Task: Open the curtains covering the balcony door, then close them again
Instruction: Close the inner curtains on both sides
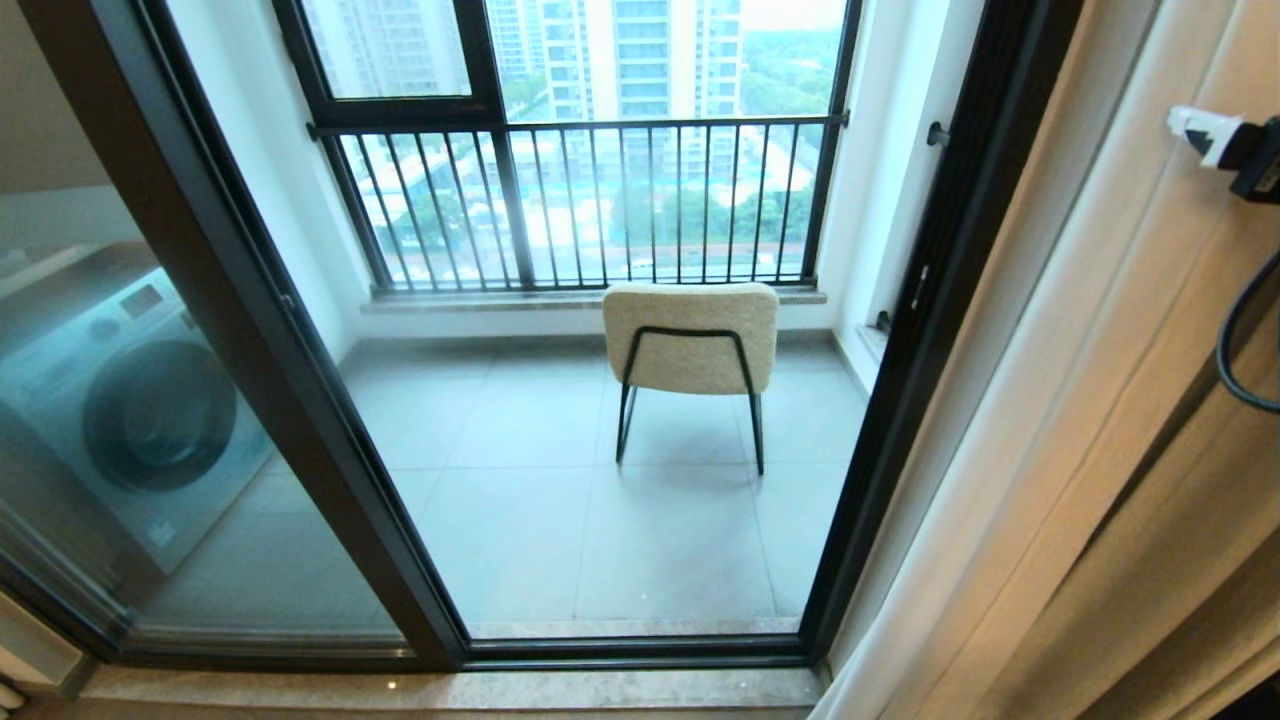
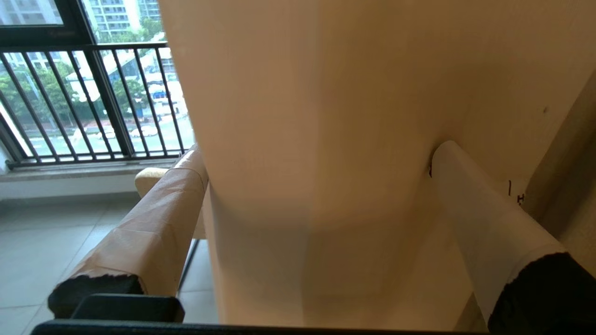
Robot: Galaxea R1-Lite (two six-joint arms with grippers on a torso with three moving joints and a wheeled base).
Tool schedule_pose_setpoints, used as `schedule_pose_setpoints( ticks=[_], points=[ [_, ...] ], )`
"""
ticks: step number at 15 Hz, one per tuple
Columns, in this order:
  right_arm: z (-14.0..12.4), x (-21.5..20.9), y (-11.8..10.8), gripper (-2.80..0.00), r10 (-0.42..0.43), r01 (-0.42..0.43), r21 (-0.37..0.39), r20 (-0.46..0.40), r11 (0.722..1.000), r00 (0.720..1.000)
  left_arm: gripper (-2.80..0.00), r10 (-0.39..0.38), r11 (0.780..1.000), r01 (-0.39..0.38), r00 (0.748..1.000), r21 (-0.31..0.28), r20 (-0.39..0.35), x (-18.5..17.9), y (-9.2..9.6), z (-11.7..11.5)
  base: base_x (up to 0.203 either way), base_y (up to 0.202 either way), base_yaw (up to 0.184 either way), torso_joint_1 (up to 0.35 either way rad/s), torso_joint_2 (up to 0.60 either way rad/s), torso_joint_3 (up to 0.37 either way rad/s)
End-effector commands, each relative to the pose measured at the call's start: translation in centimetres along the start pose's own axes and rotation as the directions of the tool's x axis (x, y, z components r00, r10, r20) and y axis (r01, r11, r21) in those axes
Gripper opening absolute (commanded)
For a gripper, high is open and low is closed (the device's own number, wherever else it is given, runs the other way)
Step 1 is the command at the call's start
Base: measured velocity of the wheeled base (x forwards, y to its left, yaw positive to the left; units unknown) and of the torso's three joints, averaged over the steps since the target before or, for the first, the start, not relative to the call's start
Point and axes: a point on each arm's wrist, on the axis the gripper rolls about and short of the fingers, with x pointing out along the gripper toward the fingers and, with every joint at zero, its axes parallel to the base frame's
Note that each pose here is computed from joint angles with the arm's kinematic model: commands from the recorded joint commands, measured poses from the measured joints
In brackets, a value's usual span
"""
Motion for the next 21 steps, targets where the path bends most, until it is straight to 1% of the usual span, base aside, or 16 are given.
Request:
schedule_pose_setpoints(
  ticks=[1,4,8,9,10,14,21],
  points=[
    [-0.6,2.2,-0.2,0.00,0.000,0.000,0.000,0.001,1.000,1.000,-2.80,0.001,1.000,-0.001,1.000,0.000,0.000,0.0,0.0,0.0,0.000,0.000,0.000,0.000,0.00,0.000],
    [-0.2,3.8,-0.3,0.00,0.001,-0.001,-0.002,0.029,1.000,1.000,-2.80,0.001,1.000,-0.001,1.000,0.000,0.000,0.0,0.0,0.0,0.000,0.000,0.000,0.000,0.00,0.000],
    [-0.6,4.3,-0.3,0.00,0.001,-0.001,-0.007,0.023,1.000,1.000,-2.80,0.001,1.000,-0.001,1.000,0.000,0.000,0.0,0.0,0.0,0.000,0.000,0.000,0.000,0.00,0.000],
    [-0.6,4.3,-0.3,-2.00,0.001,-0.001,-0.003,0.023,1.000,1.000,-2.80,0.001,1.000,-0.001,1.000,0.000,0.000,0.0,0.0,0.0,0.000,0.000,0.000,0.000,0.00,0.000],
    [-0.7,4.4,-0.3,-2.80,0.001,-0.001,-0.003,0.019,1.000,1.000,-2.80,0.001,1.000,-0.001,1.000,0.000,0.000,0.0,0.0,0.0,0.000,0.000,0.000,0.000,0.00,0.000],
    [-0.6,4.5,-0.4,-2.80,0.002,-0.001,-0.004,0.049,1.000,0.999,-2.80,0.001,1.000,-0.001,1.000,0.000,0.000,0.0,0.0,0.0,0.000,0.000,0.000,0.000,0.00,0.000],
    [-0.4,4.4,-0.4,-2.80,0.002,-0.002,-0.004,0.057,1.000,0.998,-2.80,0.000,1.000,0.000,1.000,0.000,0.000,0.0,0.0,0.0,0.000,0.000,0.000,0.000,0.00,0.000]
  ],
)
